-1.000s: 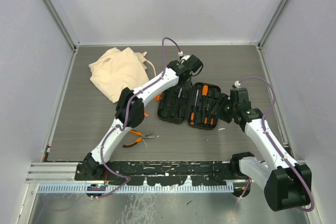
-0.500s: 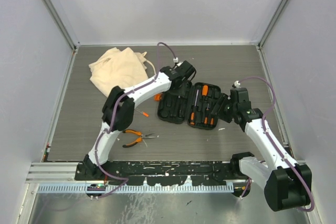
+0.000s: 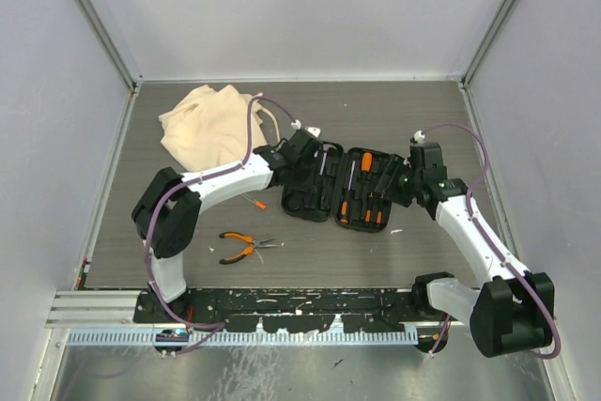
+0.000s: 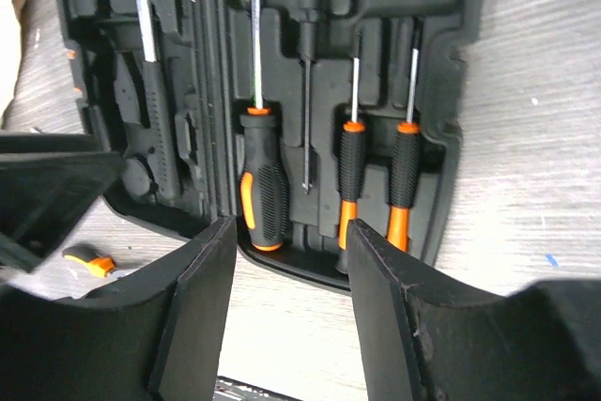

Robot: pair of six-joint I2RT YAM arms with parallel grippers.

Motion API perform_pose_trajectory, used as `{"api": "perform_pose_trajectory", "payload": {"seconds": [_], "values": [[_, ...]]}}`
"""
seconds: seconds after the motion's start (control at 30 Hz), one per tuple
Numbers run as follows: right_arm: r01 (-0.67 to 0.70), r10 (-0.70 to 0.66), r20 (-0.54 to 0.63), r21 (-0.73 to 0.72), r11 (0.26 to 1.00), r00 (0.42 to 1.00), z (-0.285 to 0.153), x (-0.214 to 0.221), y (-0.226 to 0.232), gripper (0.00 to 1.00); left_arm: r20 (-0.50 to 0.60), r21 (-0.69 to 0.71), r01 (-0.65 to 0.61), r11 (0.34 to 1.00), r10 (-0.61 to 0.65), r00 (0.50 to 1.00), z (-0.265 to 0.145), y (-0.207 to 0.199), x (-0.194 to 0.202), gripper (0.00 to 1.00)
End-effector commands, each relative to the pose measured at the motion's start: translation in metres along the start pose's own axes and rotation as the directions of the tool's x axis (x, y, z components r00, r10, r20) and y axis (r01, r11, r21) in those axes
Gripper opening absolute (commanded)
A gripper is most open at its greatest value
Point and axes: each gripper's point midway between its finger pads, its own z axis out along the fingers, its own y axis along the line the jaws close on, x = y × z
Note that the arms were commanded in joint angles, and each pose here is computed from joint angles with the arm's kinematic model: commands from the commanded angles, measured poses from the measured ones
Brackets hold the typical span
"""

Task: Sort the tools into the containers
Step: Place the hammer in the storage box.

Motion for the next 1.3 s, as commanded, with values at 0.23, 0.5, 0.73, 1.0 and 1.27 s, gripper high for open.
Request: {"api": "perform_pose_trajectory", "payload": {"seconds": [0.23,0.5,0.73,1.0,1.27], "values": [[-0.006,0.012,0.038,-0.134,0.991,0.999,-0.006,-0.028,0.039,0.55,0.073,0.18,0.016,0.983,-0.03,0.997,0.016,-0.036,-0.012,0.44],[-0.013,0.017,0.036,-0.119,0.993,0.999,-0.008,-0.022,0.033,0.55,0.025,0.17,0.019,0.985,-0.023,0.999,0.032,-0.034,0.004,0.42],[-0.014,0.018,0.032,-0.122,0.992,0.999,-0.007,-0.022,0.034,0.55,0.008,0.215,0.025,0.976,-0.027,1.0,0.032,-0.039,0.012,0.38],[-0.012,0.017,0.035,-0.154,0.988,0.999,-0.002,-0.028,0.042,0.55,0.03,0.239,0.018,0.971,-0.026,0.999,0.026,-0.041,0.011,0.32],[0.003,0.004,0.044,-0.152,0.988,0.999,0.007,-0.047,0.058,0.53,0.103,0.205,0.003,0.979,-0.024,0.994,-0.001,-0.03,-0.002,0.45]]}}
